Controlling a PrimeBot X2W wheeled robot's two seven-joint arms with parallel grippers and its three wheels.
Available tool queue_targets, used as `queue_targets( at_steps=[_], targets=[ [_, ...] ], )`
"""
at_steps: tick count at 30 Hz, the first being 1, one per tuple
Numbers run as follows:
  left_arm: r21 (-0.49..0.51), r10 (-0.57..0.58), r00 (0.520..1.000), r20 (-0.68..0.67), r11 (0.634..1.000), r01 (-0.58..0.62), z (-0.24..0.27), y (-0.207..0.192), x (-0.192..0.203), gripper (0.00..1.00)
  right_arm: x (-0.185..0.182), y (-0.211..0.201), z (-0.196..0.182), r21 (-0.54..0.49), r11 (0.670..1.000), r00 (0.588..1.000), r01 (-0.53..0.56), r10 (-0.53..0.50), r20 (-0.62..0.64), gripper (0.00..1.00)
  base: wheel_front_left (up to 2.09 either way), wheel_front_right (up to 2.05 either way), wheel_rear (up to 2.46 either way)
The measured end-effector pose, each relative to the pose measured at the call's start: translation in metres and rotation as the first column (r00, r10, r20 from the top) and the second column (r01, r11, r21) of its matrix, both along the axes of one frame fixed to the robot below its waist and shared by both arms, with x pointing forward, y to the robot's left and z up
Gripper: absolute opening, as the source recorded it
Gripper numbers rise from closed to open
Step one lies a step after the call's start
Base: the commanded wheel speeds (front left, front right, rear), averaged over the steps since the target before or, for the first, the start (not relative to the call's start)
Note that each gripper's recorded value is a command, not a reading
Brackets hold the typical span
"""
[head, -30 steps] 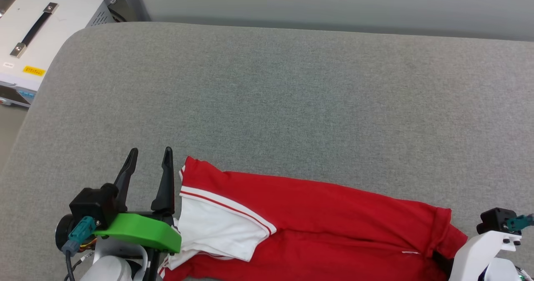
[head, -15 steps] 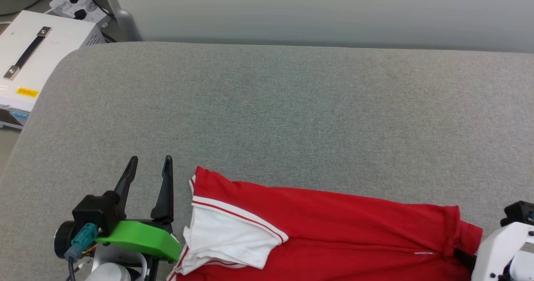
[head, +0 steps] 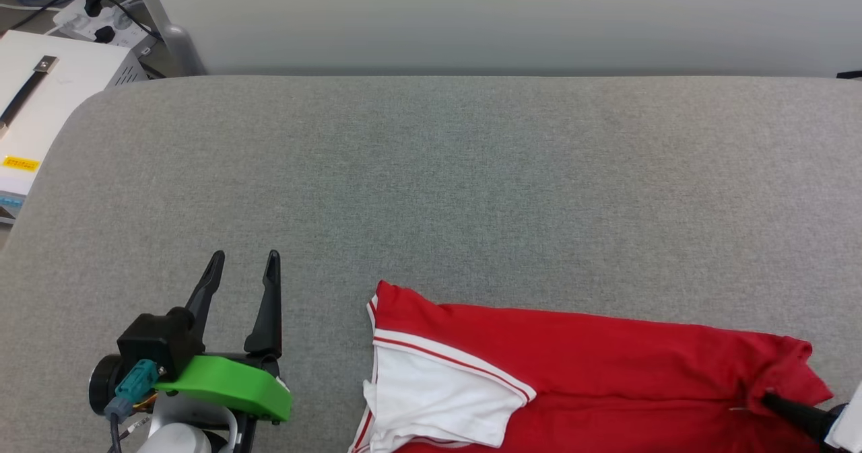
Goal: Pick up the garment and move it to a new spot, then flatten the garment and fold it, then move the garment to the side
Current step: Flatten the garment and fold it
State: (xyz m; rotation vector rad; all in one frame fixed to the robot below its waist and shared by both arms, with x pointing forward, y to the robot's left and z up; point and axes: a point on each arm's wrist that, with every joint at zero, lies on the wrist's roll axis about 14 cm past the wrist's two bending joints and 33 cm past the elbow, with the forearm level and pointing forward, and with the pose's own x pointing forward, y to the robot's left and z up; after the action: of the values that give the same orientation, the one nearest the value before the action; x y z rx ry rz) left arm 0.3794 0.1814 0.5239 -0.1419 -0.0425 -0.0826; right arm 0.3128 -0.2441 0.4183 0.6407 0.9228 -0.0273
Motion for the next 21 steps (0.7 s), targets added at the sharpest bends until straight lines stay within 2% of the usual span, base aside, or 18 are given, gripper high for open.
queue_targets(
  at_steps=[3, 5, 7, 9, 13, 17, 21],
  targets=[
    [0.005, -0.003, 1.0, 0.003, 1.0, 0.003, 0.001, 0.0, -0.002, 1.0, 0.004, 0.026, 0.012, 0.173, 0.984, 0.999, -0.048, 0.045, 0.025, 0.0, 0.0, 0.0, 0.0],
    [0.006, -0.002, 1.0, 0.003, 1.0, 0.002, 0.001, 0.0, -0.003, 1.0, 0.005, 0.041, 0.018, 0.294, 0.952, 0.996, -0.082, 0.071, 0.05, 0.0, 0.0, 0.0, 0.0],
    [0.007, 0.0, 1.0, 0.001, 1.0, 0.0, 0.0, 0.001, -0.005, 1.0, 0.006, 0.066, 0.022, 0.439, 0.889, 0.992, -0.128, 0.105, 0.077, 0.0, 0.0, 0.0, 0.0],
    [0.007, 0.002, 1.0, 0.0, 1.0, -0.002, 0.0, 0.002, -0.007, 1.0, 0.008, 0.09, 0.027, 0.531, 0.828, 0.984, -0.177, 0.144, 0.103, 0.0, 0.0, 0.0, 0.0],
    [0.009, 0.014, 1.0, -0.002, 1.0, -0.014, 0.0, 0.006, -0.012, 1.0, 0.011, 0.139, 0.038, 0.644, 0.717, 0.963, -0.268, 0.219, 0.158, 0.0, 0.0, 0.0, 0.0],
    [0.011, 0.032, 0.999, -0.003, 0.999, -0.032, 0.0, 0.011, -0.017, 1.0, 0.009, 0.188, 0.047, 0.711, 0.616, 0.937, -0.34, 0.288, 0.199, 0.0, 0.0, 0.0, 0.0],
    [0.006, 0.049, 0.999, -0.013, 0.999, -0.049, -0.002, 0.016, -0.021, 1.0, 0.004, 0.238, 0.055, 0.746, 0.529, 0.901, -0.404, 0.368, 0.227, 0.0, 0.0, 0.0, 0.0]
  ],
)
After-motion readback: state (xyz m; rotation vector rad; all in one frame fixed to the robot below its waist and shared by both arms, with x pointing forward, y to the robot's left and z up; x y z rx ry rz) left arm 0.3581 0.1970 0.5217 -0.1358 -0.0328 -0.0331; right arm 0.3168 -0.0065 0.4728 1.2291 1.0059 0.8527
